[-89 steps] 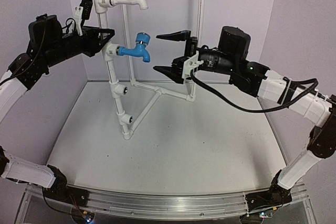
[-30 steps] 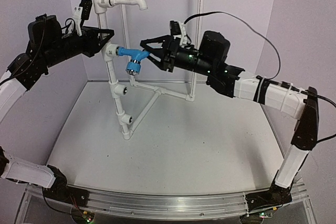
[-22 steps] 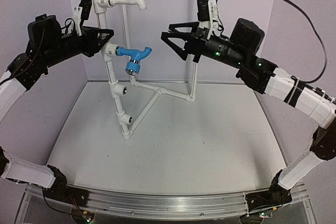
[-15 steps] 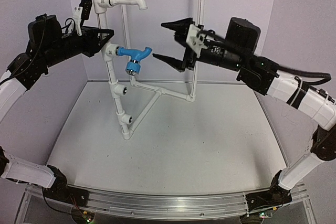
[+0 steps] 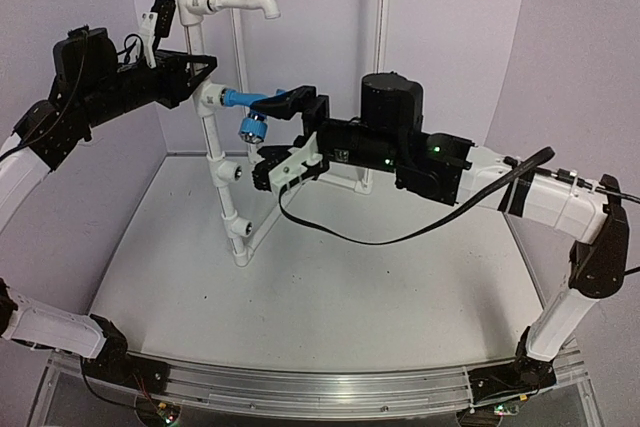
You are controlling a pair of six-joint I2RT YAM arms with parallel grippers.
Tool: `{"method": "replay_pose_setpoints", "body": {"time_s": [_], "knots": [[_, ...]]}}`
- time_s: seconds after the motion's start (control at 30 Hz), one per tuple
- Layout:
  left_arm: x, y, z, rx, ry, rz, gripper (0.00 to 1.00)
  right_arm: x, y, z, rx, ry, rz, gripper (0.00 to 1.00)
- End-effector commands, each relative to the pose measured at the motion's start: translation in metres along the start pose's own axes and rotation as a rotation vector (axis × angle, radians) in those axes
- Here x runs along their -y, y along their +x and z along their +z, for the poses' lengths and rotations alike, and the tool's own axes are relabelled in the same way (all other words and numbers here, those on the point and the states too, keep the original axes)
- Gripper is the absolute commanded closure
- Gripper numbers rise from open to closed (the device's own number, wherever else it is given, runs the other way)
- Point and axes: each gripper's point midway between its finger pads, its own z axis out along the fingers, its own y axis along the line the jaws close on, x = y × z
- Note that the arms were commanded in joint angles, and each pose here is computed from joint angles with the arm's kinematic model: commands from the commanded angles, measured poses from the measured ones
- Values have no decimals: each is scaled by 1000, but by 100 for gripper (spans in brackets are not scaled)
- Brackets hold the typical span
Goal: Install the water faucets
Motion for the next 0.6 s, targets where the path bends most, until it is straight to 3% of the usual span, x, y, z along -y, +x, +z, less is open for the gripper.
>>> {"method": "replay_pose_setpoints", "body": {"time_s": [0.0,0.23,0.37,0.57], "knots": [[11,87,3,-327,40,-210,100,37,11,7,-75,164,24,33],[12,89,5,-333,46,-206,100,48,8,6,-31,238,392,74],[12,89,5,-334,46,-203,100,70,11,0,27,285,861,92],[12,90,4,-335,45,-202,100,94,24,-13,158,325,1642,100]]}}
